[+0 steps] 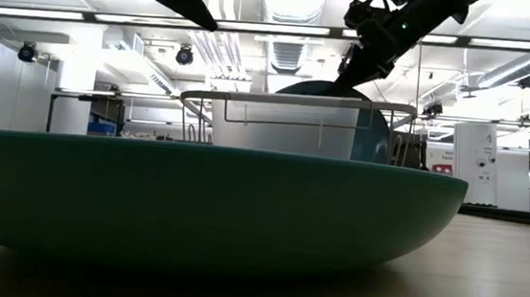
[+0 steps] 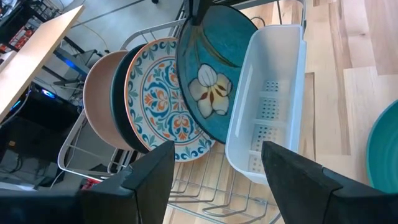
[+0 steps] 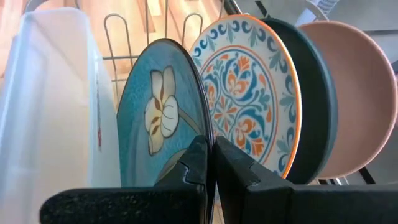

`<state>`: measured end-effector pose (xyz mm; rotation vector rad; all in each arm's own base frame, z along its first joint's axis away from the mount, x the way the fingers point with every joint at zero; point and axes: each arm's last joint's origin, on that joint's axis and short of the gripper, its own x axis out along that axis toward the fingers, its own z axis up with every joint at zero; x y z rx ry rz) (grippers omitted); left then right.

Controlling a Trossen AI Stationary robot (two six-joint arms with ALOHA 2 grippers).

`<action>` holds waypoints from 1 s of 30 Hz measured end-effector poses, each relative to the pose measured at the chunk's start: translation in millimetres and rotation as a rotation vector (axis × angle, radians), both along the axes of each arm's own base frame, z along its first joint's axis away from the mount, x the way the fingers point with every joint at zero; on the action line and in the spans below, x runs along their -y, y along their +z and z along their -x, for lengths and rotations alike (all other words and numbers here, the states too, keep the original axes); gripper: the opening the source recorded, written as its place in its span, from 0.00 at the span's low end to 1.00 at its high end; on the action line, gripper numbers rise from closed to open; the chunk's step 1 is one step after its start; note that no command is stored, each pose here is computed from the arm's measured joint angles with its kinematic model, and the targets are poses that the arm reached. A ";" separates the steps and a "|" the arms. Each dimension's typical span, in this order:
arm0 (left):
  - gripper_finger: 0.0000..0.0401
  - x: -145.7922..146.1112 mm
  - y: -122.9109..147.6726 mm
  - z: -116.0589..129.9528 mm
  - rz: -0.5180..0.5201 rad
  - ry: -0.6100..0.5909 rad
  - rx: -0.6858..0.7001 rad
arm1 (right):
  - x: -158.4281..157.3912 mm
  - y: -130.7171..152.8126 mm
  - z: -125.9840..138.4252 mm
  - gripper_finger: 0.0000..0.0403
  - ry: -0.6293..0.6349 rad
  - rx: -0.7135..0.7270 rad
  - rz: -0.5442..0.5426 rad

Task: Sort dishes
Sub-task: Put the blue plate in the dishwasher rack

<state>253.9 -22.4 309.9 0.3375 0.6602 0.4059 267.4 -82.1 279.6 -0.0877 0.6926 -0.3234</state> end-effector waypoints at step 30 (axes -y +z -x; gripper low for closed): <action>0.58 -1.4 -20.1 4.1 0.013 0.061 -0.036 | 2.7 -1.2 -13.2 0.02 0.006 0.026 0.140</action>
